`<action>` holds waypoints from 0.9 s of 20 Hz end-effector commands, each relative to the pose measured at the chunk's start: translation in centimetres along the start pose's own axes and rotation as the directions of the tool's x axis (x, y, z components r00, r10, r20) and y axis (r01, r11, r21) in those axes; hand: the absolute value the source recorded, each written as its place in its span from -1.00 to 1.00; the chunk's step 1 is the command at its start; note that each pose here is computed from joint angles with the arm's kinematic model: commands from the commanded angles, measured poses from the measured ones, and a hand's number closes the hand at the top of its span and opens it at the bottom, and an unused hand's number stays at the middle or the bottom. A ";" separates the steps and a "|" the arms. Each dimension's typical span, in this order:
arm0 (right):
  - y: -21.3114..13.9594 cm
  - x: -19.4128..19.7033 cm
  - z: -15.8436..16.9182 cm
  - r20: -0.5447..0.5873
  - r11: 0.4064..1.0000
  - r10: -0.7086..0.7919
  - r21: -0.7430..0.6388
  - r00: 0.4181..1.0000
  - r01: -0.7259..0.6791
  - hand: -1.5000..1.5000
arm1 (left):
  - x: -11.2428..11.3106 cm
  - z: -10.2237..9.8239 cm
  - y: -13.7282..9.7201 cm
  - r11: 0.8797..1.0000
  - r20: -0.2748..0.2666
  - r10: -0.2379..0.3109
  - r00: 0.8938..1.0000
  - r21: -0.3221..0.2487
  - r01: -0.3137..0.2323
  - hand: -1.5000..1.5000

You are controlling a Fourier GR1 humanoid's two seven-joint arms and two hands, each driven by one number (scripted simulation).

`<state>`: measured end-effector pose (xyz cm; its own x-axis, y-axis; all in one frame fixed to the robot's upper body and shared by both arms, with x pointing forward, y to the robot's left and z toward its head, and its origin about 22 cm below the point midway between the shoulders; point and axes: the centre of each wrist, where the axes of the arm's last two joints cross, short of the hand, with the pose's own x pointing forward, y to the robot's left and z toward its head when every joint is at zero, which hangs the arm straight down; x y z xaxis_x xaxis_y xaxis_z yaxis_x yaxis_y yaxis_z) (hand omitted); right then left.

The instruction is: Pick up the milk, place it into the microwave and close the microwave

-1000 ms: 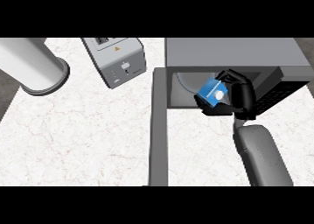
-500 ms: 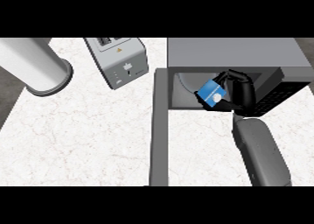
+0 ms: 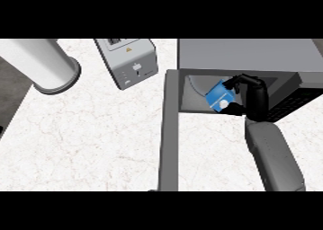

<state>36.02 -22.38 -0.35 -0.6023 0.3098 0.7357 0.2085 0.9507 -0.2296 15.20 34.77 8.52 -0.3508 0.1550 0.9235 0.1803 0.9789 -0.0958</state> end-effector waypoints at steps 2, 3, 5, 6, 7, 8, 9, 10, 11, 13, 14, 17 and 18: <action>-0.1 -0.2 -4.9 -0.186 0.995 0.101 -0.006 0.977 -0.104 1.00 | -0.1 -0.6 -0.6 1.000 0.000 0.003 1.000 -0.026 -0.003 -1.00; -0.5 -0.3 -5.0 -0.182 0.994 0.100 -0.026 0.978 -0.106 1.00 | -0.1 -0.9 -0.6 1.000 0.001 -0.002 1.000 -0.022 0.002 -1.00; 0.5 -0.6 -3.7 -0.191 0.993 0.072 -0.082 0.979 -0.089 1.00 | 0.1 -1.3 -0.7 0.999 0.012 -0.006 1.000 -0.041 0.007 -1.00; -0.5 -0.8 -3.5 -0.207 0.985 0.113 -0.108 0.972 -0.138 1.00 | -0.1 -1.1 -0.8 0.999 -0.004 -0.008 1.000 -0.039 0.008 -1.00; -0.6 -1.0 -2.8 -0.219 0.976 0.105 -0.165 0.970 -0.143 1.00 | 0.2 -1.1 -0.5 0.999 -0.006 -0.022 1.000 -0.035 0.021 -1.00; -0.2 -0.9 -2.8 -0.209 0.968 0.120 -0.192 0.970 -0.161 1.00 | 0.2 -1.4 -0.4 0.998 -0.012 -0.031 0.999 -0.047 0.031 -1.00; -0.4 -0.8 -3.1 -0.196 0.962 0.130 -0.211 0.972 -0.171 1.00 | 0.5 -1.6 -0.4 0.998 -0.002 -0.045 0.999 -0.047 0.045 -1.00; -0.2 -0.9 -2.6 -0.191 0.955 0.148 -0.229 0.970 -0.190 1.00 | 0.1 -1.6 -0.8 0.999 -0.001 -0.025 1.000 -0.047 0.025 -1.00; -1.4 -0.7 -3.3 -0.154 0.945 0.188 -0.242 0.970 -0.221 1.00 | 0.0 -1.7 -0.7 0.998 -0.007 -0.037 0.999 -0.052 0.037 -1.00; -2.2 -1.5 -1.4 -0.117 0.919 0.321 -0.201 0.940 -0.339 -1.00 | 0.4 -2.1 -0.8 0.997 0.001 -0.053 0.999 -0.062 0.053 -1.00; -2.6 -1.4 -1.9 -0.106 0.907 0.348 -0.212 0.932 -0.363 -1.00 | 0.4 -2.1 -0.5 0.996 -0.012 -0.069 0.998 -0.063 0.068 -1.00; -2.8 -1.4 -1.6 -0.086 0.892 0.385 -0.220 0.919 -0.395 -1.00 | 0.3 -2.4 -0.6 0.995 -0.014 -0.073 0.997 -0.072 0.072 -1.00; -2.9 -1.5 -1.4 -0.099 0.892 0.382 -0.221 0.919 -0.394 -1.00 | 0.5 -2.7 -0.8 0.994 0.000 -0.075 0.997 -0.080 0.075 -1.00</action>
<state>34.55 -24.82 -0.91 -0.5995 0.5769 0.5549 0.5085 0.8098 -0.2926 16.96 33.91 9.71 -0.3547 0.0946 0.9302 0.2185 0.9757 -0.0159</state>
